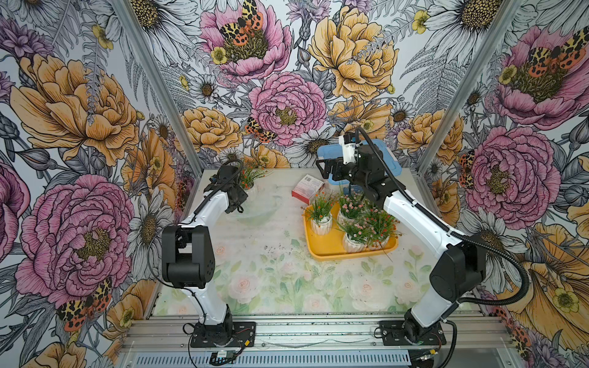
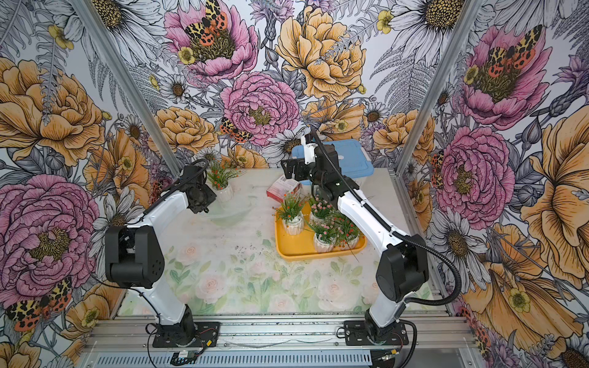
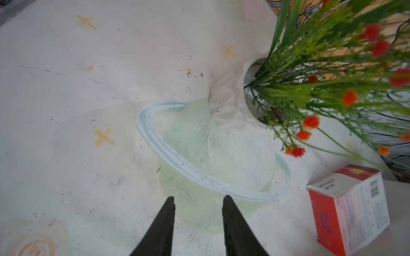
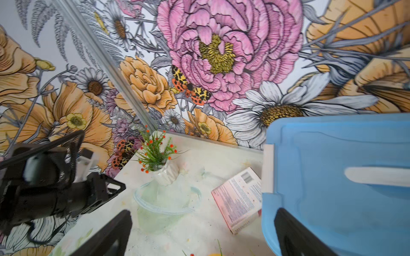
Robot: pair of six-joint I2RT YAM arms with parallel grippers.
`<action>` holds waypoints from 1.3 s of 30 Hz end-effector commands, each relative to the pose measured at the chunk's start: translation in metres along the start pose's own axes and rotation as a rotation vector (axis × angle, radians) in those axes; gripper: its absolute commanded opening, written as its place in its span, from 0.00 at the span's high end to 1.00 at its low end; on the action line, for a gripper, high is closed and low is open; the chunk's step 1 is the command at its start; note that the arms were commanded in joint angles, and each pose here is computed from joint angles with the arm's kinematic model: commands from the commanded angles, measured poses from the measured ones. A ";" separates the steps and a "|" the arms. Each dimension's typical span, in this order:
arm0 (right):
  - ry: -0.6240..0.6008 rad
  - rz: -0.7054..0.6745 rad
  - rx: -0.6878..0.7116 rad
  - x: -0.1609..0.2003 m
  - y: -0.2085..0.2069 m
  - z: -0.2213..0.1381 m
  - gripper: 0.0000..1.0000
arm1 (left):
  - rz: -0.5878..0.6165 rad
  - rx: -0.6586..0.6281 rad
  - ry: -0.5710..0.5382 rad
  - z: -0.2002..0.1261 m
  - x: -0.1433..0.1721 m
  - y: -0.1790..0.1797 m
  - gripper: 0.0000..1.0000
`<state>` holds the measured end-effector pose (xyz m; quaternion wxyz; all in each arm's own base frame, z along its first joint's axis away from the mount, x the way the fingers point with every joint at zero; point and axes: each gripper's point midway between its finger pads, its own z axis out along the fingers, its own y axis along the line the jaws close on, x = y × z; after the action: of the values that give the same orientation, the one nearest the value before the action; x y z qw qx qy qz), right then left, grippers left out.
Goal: Put the potted gypsophila into the storage box
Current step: Pick up the baby's breath potted plant from the center of the board.
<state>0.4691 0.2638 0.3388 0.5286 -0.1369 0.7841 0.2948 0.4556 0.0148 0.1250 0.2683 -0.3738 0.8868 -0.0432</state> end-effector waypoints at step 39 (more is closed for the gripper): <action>-0.036 -0.136 -0.162 0.005 0.039 0.065 0.00 | -0.053 0.091 0.010 0.063 -0.050 -0.052 0.65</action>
<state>0.4870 0.3377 0.3249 0.5343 -0.2281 0.7412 0.3363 0.5407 0.0216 0.1104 0.2764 -0.3782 0.8797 -0.0811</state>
